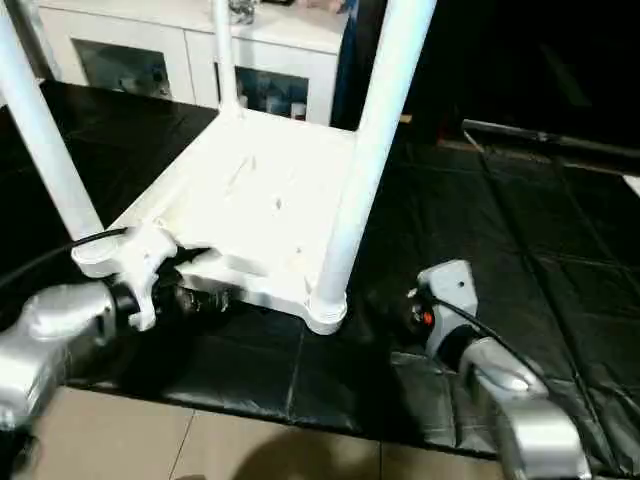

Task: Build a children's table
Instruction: Rotate table base

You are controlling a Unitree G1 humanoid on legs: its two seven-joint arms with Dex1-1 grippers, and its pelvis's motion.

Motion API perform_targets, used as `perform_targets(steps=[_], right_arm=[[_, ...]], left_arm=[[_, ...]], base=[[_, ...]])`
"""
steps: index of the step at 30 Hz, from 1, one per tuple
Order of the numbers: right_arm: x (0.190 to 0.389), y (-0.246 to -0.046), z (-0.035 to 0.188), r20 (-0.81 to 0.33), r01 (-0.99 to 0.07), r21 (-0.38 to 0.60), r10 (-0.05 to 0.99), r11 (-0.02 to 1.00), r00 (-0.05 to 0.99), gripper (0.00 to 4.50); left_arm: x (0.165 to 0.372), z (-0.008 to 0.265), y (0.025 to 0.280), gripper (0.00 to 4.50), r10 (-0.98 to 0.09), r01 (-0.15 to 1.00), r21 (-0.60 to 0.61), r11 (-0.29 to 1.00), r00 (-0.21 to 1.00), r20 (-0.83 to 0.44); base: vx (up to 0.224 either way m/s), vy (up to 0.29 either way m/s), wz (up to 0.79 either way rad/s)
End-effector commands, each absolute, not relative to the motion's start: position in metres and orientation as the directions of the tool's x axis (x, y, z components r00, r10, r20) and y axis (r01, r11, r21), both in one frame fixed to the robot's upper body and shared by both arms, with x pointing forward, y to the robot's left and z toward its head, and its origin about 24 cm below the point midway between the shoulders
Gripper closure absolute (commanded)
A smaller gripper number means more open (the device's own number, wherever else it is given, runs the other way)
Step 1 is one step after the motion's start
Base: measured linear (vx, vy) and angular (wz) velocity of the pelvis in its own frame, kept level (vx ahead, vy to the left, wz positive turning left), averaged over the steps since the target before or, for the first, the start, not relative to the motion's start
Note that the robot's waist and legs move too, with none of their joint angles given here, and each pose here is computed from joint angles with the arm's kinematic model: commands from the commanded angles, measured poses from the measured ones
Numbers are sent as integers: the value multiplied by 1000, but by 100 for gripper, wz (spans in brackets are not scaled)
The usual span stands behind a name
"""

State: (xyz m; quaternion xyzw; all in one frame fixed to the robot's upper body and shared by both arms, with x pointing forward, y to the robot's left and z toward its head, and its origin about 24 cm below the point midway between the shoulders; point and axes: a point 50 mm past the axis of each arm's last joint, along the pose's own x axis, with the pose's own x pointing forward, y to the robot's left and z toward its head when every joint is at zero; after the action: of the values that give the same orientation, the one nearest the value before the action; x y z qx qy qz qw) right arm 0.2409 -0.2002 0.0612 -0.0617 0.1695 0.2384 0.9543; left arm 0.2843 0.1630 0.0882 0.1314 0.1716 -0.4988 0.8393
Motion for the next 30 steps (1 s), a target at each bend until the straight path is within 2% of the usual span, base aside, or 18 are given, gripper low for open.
perform_targets(steps=[1,5,7,9,11,14,15,20,30], right_arm=[[242,-207,69,-391,-534,-114,457,837,799,55],[240,-208,73,-430,-611,-121,513,782,743,55],[232,-204,80,-458,-706,-74,605,704,651,55],[227,-203,83,-477,-742,-39,640,669,602,55],[223,-201,87,-489,-774,-23,668,633,561,55],[220,-198,90,-490,-806,-26,695,591,526,55],[218,-196,91,-487,-823,-11,715,568,501,55],[213,-190,96,-468,-851,19,757,525,456,55],[208,-190,96,-475,-852,29,757,523,448,55]], left_arm=[[288,89,157,4,-819,948,63,311,302,-488],[297,90,153,4,-816,968,69,241,241,-525],[307,90,150,4,-805,979,76,190,200,-559],[312,90,148,4,-800,983,81,167,183,-572],[318,89,143,40,-795,987,93,133,162,-584],[324,87,138,50,-795,991,89,104,137,-590],[328,86,135,73,-797,991,92,97,133,-590],[335,84,122,101,-808,996,77,51,87,-582],[344,77,99,183,-805,996,94,-12,46,-592]], base=[[0,0,0],[0,0,0],[0,0,0],[0,0,0],[0,0,0],[0,0,0],[0,0,0],[0,0,0],[0,0,0]])
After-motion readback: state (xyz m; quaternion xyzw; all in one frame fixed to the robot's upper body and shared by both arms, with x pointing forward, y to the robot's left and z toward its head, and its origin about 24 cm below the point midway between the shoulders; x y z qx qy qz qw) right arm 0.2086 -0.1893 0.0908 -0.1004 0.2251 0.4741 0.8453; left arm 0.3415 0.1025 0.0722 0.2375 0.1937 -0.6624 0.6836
